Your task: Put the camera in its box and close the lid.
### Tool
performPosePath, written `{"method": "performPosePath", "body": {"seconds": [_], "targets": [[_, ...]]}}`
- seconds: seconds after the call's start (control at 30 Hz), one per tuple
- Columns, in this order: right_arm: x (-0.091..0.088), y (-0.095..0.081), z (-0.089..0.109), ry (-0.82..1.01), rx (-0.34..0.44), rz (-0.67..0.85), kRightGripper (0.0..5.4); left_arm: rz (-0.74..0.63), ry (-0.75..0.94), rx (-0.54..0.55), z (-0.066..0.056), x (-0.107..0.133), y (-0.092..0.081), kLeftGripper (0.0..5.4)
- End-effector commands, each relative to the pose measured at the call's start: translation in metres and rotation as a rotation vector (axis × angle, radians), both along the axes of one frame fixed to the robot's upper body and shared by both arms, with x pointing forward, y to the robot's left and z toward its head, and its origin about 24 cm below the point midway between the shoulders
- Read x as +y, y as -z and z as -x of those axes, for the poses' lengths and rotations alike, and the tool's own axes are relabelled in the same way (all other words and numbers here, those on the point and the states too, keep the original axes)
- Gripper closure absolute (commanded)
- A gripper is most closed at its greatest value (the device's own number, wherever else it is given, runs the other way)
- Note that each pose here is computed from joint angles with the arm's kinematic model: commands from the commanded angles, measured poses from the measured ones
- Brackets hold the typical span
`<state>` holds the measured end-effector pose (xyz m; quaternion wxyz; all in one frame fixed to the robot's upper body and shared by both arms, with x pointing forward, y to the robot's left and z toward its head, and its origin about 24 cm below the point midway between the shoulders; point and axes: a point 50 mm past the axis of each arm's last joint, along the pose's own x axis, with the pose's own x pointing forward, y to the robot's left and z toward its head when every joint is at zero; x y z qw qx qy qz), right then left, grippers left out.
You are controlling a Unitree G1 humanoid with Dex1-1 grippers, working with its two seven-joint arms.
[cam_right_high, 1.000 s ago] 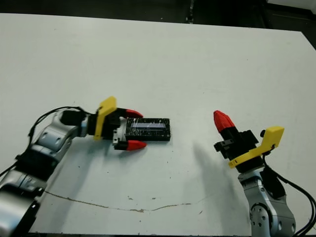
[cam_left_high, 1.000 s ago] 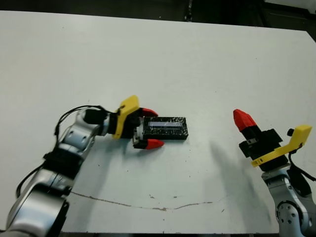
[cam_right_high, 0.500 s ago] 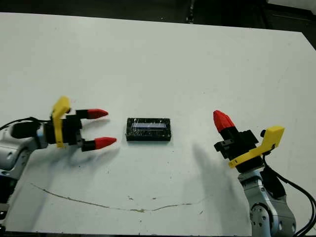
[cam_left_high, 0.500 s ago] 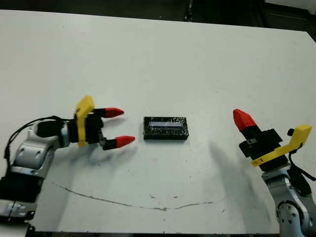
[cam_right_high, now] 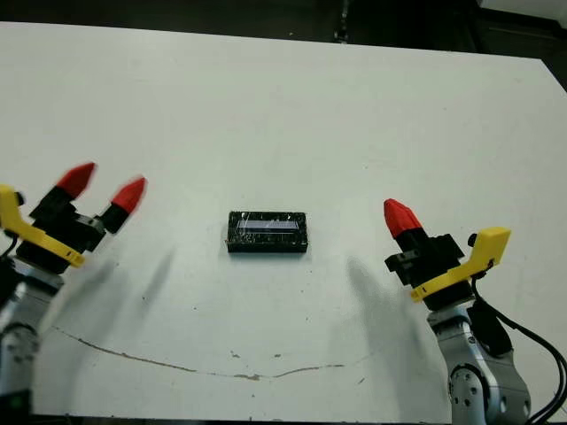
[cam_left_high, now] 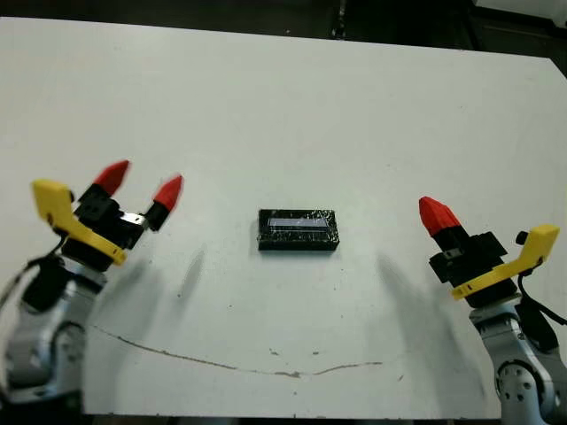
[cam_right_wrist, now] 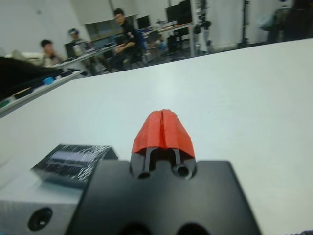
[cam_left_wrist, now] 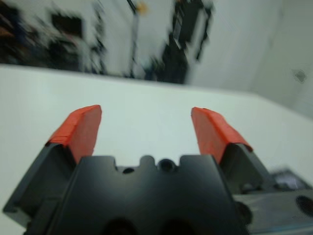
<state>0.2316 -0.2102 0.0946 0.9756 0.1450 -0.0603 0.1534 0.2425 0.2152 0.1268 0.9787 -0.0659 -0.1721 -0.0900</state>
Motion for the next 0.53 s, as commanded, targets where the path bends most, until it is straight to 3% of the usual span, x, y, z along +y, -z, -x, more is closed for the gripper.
{"method": "performPosePath", "body": {"seconds": [0.03, 0.17, 0.53], "targets": [[-0.004, 0.002, 0.003, 0.113, 0.022, 0.014, 5.4, -0.012, -0.112, -0.083, 0.007, -0.011, 0.007, 1.32], [-0.001, 0.002, 0.005, 0.198, 0.026, 0.025, 5.4, -0.064, -0.197, -0.156, 0.008, -0.023, 0.019, 1.91], [0.003, 0.002, 0.006, 0.209, 0.037, 0.03, 5.4, -0.079, -0.194, -0.107, 0.006, -0.03, 0.03, 3.46]]}}
